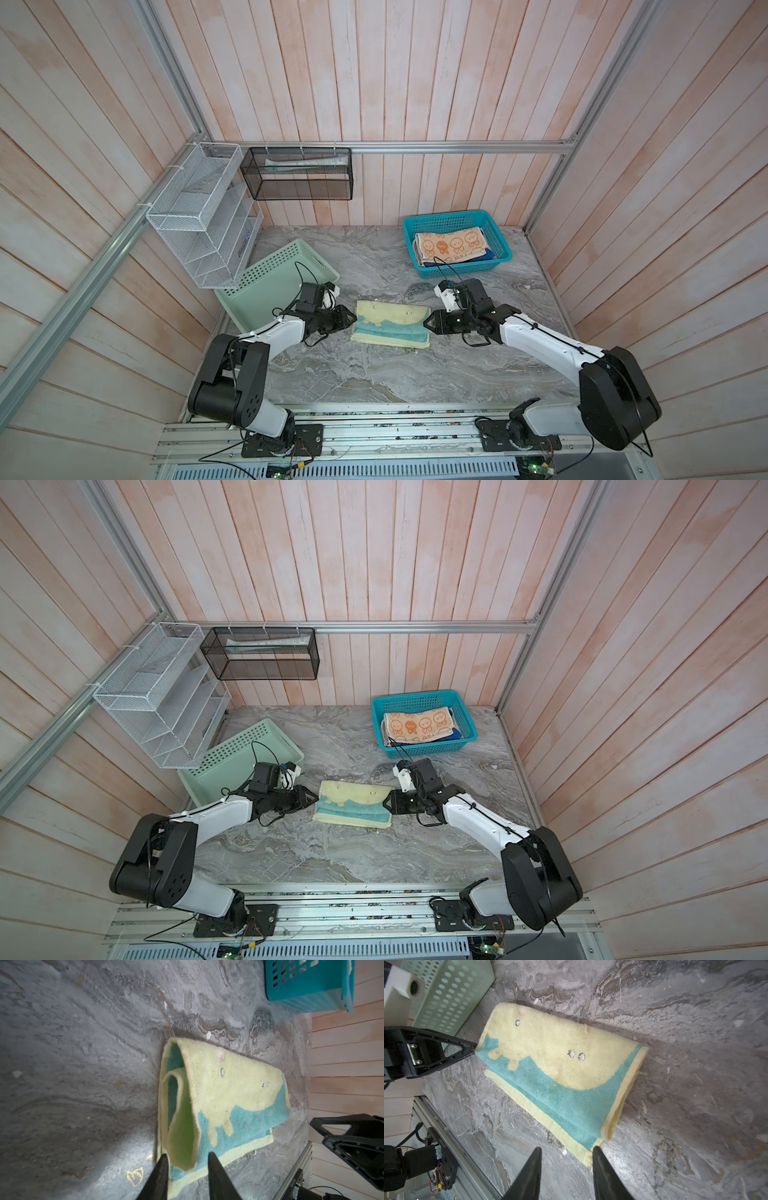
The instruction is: Fold and stack the towels
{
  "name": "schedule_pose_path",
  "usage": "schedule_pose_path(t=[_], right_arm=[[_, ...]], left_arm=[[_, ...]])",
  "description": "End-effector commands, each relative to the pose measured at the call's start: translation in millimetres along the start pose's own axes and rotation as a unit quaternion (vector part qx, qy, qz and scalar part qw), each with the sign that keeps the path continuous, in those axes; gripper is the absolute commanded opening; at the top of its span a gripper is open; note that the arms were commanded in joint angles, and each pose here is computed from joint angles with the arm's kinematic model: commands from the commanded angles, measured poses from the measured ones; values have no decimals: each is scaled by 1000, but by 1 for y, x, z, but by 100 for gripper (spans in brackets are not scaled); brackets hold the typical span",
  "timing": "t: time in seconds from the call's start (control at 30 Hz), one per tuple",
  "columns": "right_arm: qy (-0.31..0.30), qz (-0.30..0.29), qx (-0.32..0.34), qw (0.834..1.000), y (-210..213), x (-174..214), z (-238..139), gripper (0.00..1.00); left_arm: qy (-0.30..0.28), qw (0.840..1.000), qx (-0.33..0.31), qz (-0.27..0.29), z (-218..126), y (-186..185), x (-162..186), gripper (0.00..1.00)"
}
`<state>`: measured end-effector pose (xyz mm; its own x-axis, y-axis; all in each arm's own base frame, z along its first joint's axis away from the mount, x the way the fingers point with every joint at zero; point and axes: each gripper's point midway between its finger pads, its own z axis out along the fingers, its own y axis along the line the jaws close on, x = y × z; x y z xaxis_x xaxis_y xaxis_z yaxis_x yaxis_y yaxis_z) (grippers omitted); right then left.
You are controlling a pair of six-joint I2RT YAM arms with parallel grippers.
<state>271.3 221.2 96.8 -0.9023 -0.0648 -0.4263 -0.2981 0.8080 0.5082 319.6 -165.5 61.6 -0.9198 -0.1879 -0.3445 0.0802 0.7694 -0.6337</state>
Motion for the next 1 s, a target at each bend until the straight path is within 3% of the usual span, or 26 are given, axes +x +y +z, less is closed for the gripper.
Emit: schedule_pose_path(t=[0.0,0.17,0.4,0.5,0.57,0.67,0.97], right_arm=[[20,41,20,999,-11,5,8,42],[44,64,13,997,-13,9,24,44],[50,65,9,997,-15,7,36,44],[56,62,3,996,-13,6,41,35],[59,59,-3,997,-10,3,42,20],[50,52,-7,997,-5,-4,38,1],[45,46,-13,998,10,-11,12,0]], left_arm=[[-13,1000,-1,-10,-4,-2,-7,35],[1,999,18,-28,4,-6,-6,40],[26,998,41,-34,17,-9,-3,38],[26,998,46,-31,17,-12,-4,24],[24,998,46,-27,14,-14,-6,10],[17,999,40,-15,8,-17,-9,0],[15,1000,26,-3,-13,-25,-14,0]])
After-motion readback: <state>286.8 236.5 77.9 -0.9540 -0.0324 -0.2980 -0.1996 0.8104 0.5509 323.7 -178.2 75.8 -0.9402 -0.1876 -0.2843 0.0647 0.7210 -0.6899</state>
